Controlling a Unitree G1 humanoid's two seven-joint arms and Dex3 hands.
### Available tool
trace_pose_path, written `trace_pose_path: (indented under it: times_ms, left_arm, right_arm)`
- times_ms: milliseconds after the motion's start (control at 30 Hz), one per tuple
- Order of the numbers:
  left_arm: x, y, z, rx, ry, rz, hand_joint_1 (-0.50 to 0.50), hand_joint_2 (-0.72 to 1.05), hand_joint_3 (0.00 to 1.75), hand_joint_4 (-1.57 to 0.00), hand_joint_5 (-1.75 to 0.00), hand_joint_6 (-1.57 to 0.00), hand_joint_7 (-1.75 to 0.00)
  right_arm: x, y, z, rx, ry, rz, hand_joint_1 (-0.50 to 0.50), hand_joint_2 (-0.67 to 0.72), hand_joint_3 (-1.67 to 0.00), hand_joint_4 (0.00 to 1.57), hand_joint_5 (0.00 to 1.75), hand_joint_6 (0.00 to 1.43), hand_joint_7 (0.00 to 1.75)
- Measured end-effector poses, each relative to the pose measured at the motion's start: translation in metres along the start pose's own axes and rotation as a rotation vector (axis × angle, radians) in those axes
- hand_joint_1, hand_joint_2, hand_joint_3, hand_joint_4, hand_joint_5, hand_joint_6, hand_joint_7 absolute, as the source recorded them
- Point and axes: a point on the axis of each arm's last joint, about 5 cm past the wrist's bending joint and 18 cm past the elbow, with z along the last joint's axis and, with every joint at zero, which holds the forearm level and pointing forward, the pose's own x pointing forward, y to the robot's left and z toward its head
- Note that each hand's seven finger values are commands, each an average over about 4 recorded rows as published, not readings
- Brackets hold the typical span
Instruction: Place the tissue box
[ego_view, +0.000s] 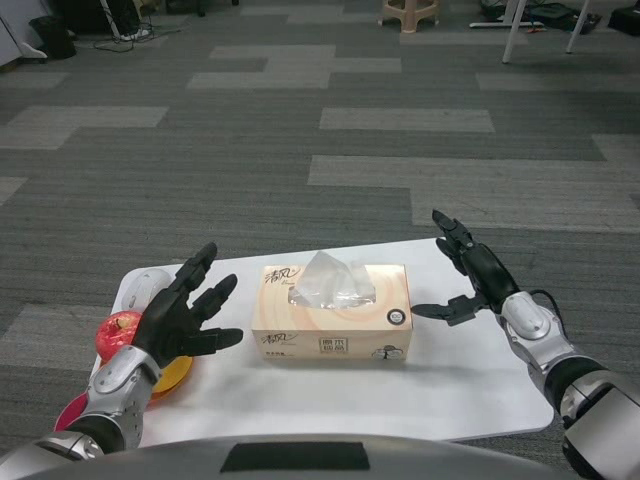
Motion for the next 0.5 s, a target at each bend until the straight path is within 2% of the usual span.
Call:
trace_pose_path:
  times_ms: [233, 500]
  left_arm:
    - [0.004, 0.001, 0.01, 0.006, -0.145, 0.061, 0.5, 1.05, 0.09, -0.16, 0.0, 0.0, 0.0]
    - [0.014, -0.005, 0.023, 0.003, -0.262, 0.031, 0.5, 1.05, 0.09, -0.13, 0.0, 0.0, 0.0]
  right_arm:
    - [0.002, -0.001, 0.009, 0.04, -0.075, -0.028, -0.21, -0.1, -0.48, 0.0, 0.0, 0.0, 0.0]
    - [0.009, 0.003, 0.023, 0.064, -0.174, -0.018, -0.22, -0.03, -0.48, 0.0, 0.0, 0.0, 0.0]
